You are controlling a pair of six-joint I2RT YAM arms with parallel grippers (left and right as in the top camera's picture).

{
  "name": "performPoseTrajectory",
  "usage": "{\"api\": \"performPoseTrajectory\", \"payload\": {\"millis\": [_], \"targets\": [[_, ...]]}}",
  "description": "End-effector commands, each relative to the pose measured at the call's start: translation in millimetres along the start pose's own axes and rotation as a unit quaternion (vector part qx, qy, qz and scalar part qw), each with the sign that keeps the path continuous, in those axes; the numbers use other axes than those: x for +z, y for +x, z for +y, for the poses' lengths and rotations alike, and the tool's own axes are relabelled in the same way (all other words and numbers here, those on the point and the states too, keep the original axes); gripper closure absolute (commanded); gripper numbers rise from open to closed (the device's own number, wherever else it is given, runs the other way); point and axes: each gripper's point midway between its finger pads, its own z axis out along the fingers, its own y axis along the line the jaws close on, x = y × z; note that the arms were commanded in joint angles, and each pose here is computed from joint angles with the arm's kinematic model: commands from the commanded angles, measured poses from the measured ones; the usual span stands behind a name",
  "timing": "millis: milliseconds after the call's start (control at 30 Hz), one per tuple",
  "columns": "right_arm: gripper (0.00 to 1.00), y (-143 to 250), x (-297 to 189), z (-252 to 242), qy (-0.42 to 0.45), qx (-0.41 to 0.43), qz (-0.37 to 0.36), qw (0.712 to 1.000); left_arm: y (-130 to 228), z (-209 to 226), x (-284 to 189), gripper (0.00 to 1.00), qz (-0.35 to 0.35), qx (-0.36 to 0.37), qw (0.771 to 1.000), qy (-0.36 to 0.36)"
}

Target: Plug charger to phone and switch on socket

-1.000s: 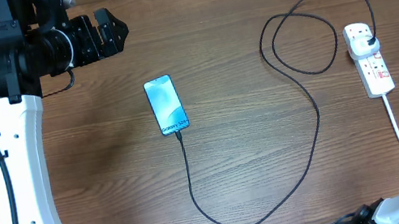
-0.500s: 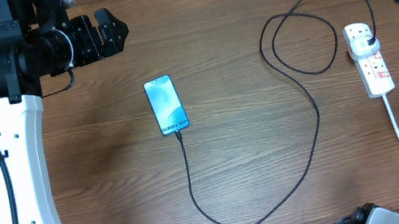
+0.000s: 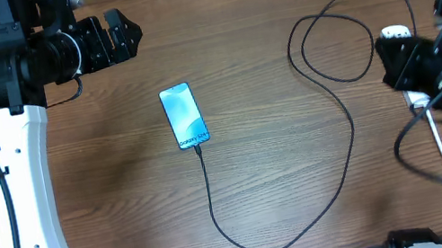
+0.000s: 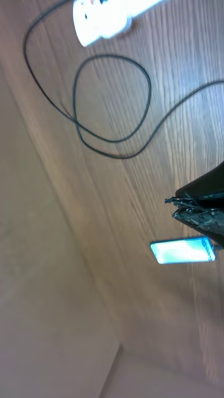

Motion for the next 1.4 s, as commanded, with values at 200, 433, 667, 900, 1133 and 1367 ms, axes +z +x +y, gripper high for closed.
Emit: {"api": "performPoseTrajectory", "payload": {"millis": [200, 433, 667, 900, 1133, 1367], "targets": [[0.96, 7, -42, -36, 0.15, -0.035, -0.043, 0.987, -2, 5, -1, 0.0, -0.003, 0.003, 1.0, -0.006], [0.96, 24, -33, -49, 0.155, -0.019, -0.051, 0.986, -2, 5, -1, 0.0, -0.003, 0.003, 1.0, -0.006], [0.96, 62, 3, -65, 0.123, 0.013, -0.051, 0.991, -2, 5, -1, 0.0, -0.003, 0.003, 1.0, -0.006], [0.35, 86, 28, -85, 0.149, 0.027, -0.004, 0.989, -2, 5, -1, 0.0, -0.003, 0.003, 1.0, -0.006], [0.0, 112, 51, -104, 0.184, 0.038, 0.073, 0.979, -2, 5, -1, 0.0, -0.003, 0.003, 1.0, -0.006], [0.0, 138, 79, -124, 0.218, 0.047, 0.148, 0.964, -2, 5, -1, 0.0, -0.003, 0.003, 1.0, -0.006]]}}
